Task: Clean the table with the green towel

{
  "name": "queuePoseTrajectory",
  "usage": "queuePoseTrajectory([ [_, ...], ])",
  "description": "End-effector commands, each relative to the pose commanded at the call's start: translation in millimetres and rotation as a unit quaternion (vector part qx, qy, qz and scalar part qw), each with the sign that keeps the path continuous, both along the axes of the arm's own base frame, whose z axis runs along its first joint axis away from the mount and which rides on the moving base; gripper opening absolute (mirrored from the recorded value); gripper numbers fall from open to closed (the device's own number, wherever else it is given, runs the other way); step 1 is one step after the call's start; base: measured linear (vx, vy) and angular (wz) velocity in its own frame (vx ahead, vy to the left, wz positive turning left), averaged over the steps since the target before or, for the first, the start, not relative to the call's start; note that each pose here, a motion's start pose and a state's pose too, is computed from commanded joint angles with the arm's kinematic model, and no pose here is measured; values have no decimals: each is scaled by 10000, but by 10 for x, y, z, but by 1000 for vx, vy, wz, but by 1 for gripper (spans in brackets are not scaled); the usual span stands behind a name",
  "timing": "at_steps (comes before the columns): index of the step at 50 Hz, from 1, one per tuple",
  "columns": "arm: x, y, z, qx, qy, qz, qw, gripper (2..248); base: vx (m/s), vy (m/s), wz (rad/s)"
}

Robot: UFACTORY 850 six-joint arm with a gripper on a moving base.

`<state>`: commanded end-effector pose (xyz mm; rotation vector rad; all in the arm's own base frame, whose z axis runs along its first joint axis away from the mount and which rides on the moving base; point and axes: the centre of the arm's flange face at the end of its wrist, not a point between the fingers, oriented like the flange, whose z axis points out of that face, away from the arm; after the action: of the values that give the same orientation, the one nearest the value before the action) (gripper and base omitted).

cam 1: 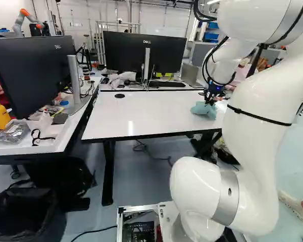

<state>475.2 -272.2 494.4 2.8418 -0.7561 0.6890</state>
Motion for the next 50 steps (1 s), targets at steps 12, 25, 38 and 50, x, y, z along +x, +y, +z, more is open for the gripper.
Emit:
queuePoseTrajectory([
  [12, -133, 171, 144, 37, 67, 78, 9999, 29, 0, 0, 0],
  [25, -187, 231, 209, 90, 161, 104, 9998, 29, 0, 0, 0],
  [38, -187, 231, 209, 90, 161, 104, 9998, 29, 0, 0, 0],
  [50, -125, 259, 209, 85, 154, 155, 9997, 29, 0, 0, 0],
])
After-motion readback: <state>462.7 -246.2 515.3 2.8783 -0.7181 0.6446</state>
